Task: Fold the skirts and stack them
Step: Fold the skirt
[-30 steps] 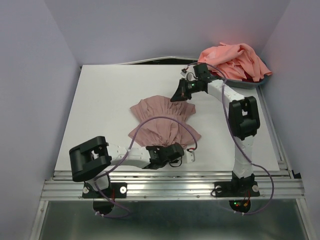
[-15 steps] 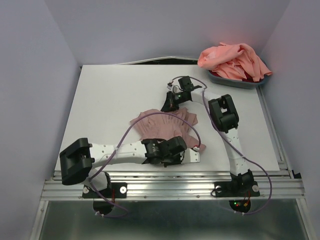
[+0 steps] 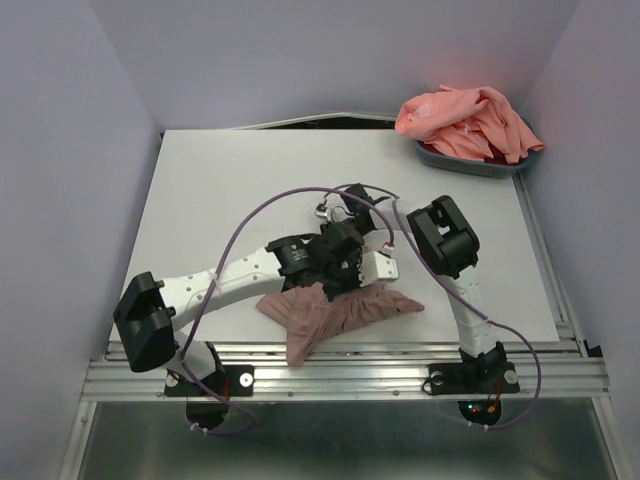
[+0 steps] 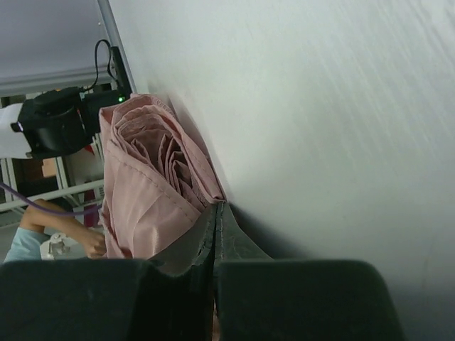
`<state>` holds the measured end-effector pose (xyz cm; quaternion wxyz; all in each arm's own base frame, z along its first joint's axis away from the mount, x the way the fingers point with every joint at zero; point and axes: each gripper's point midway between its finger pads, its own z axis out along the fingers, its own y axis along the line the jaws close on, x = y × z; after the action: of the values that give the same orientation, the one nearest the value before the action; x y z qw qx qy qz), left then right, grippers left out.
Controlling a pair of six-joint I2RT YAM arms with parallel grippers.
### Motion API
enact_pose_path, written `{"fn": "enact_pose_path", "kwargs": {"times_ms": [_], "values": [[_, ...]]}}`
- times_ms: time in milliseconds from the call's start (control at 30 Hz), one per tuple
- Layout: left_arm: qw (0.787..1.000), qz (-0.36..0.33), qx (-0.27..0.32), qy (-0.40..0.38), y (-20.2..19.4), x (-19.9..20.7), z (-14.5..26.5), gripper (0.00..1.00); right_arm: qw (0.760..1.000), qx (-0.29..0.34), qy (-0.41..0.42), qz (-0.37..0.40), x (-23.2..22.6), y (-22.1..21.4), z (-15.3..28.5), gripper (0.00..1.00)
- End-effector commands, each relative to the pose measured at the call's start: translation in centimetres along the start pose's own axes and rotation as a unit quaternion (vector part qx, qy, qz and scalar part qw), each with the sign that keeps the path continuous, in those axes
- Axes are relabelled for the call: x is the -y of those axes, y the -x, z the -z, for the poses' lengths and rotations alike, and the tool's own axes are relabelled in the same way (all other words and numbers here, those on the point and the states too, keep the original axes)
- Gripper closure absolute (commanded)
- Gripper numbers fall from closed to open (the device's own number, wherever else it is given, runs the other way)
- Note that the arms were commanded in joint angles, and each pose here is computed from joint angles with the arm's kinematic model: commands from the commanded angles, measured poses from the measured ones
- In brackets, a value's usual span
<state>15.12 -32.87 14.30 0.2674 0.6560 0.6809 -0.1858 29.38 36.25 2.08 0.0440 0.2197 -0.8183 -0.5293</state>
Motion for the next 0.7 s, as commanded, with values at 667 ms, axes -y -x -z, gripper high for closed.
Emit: {"fn": "enact_pose_path", "kwargs": {"times_ms": [667], "values": [[0.995,0.054,-0.014,0.085,-8.9,-11.3,-4.4,1.0,0.999,-0.012,-0.031,0.006,1.8,-0.5,0.4,0.99]]}}
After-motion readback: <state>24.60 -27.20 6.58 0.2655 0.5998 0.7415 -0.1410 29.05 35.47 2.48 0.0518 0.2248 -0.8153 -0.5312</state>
